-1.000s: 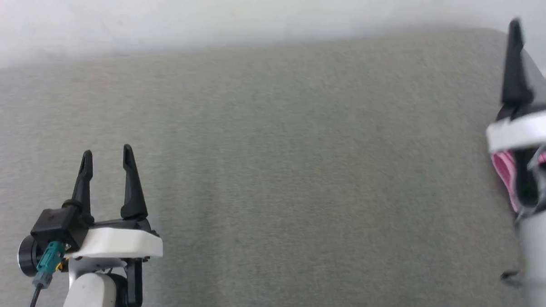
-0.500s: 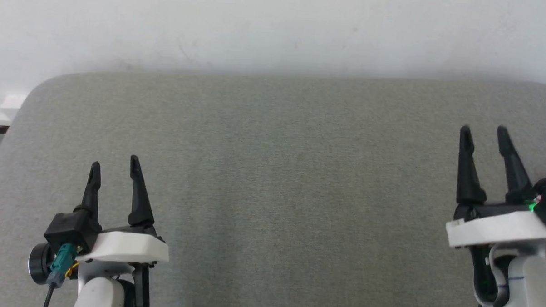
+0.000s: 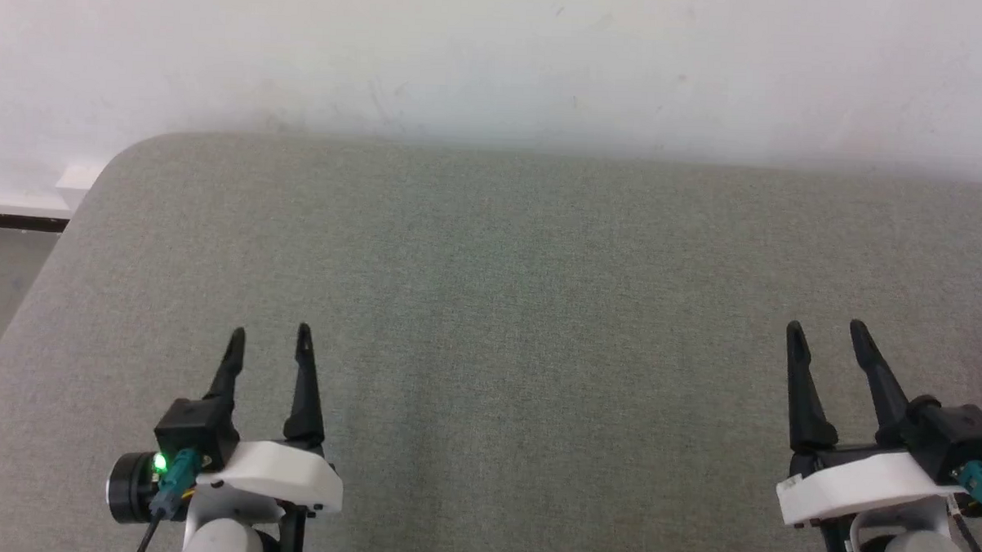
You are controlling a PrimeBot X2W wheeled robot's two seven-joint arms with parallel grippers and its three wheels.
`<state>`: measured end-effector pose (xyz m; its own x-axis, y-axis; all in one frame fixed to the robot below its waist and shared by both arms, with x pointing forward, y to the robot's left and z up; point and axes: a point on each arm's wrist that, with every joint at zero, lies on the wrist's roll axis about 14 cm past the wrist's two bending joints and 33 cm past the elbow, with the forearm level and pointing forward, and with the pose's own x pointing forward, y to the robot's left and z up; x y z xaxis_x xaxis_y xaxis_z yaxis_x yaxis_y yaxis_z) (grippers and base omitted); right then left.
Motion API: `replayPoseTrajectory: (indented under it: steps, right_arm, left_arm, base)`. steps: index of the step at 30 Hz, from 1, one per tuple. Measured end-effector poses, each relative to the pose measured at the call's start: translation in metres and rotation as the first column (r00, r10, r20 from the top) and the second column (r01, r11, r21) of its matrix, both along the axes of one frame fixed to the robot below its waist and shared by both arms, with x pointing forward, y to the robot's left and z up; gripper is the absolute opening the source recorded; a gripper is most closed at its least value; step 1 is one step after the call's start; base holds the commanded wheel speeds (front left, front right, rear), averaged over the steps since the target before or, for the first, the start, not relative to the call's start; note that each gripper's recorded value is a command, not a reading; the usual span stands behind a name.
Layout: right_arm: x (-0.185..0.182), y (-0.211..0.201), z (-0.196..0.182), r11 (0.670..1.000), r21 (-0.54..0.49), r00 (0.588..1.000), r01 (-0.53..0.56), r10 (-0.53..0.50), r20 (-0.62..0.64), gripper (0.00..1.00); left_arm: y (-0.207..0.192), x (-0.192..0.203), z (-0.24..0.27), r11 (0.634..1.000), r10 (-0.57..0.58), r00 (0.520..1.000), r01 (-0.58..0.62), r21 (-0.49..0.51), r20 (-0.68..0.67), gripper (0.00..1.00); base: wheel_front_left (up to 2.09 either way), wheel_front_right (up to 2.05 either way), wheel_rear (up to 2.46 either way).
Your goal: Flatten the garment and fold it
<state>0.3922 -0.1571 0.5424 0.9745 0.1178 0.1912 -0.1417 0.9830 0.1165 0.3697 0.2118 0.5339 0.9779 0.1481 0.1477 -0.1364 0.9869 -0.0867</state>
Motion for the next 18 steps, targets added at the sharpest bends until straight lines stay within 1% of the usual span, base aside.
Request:
replayPoseTrajectory:
  steps: [11,18]
  right_arm:
    - [-0.012,-0.007,-0.022,1.0,-0.003,0.998,0.018,-0.018,-0.066,1.0]
    - [-0.014,-0.011,-0.023,1.0,0.002,0.997,0.029,-0.028,-0.069,1.0]
  left_arm:
    - [-0.02,0.004,-0.024,0.998,-0.062,0.995,0.061,-0.012,-0.075,1.0]
    - [-0.026,0.004,-0.028,0.997,-0.077,0.993,0.076,-0.019,-0.086,1.0]
  base:
    - [0.0,0.0,0.0]
    - [0.0,0.0,0.0]
